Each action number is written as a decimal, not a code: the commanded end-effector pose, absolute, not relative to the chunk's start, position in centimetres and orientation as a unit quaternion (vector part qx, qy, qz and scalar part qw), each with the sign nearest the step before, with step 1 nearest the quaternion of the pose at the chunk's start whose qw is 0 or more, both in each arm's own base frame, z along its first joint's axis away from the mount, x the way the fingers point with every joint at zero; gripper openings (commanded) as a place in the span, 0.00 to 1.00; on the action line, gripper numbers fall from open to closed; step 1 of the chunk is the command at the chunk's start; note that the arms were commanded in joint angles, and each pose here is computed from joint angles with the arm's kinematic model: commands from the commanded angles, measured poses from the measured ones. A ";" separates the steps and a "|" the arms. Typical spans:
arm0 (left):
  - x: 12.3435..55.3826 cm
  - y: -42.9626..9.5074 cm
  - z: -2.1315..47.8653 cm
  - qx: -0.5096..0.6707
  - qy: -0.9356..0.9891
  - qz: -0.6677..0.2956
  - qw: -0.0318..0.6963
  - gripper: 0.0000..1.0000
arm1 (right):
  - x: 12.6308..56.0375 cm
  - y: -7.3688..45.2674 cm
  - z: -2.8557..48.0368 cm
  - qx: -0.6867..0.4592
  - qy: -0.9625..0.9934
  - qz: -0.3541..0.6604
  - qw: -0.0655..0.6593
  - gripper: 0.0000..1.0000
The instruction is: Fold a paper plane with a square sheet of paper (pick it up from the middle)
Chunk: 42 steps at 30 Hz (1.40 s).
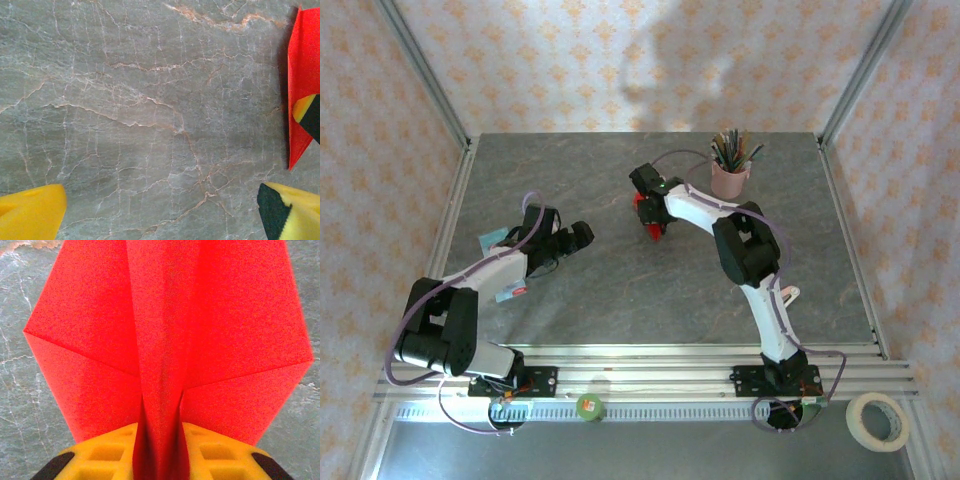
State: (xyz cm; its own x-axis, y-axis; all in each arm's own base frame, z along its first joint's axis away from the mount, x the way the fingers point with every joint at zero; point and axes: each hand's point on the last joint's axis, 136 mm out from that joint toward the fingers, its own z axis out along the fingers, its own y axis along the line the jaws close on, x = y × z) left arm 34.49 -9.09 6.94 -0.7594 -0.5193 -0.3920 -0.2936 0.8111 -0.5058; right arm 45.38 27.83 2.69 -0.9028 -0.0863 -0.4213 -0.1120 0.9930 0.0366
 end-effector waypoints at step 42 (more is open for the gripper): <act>37.8 -5.4 16.3 -0.279 0.840 -0.192 0.423 0.99 | 48.3 27.5 12.6 -0.010 0.940 0.072 0.334 0.53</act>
State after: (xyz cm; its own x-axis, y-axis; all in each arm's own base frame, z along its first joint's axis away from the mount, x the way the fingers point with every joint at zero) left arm 36.15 -7.35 12.68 -0.6179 -0.5859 -0.5244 -0.2881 0.7893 -0.5423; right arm 47.77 27.09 4.83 -0.8498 -0.0179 -0.5268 -0.0504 0.9976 0.0474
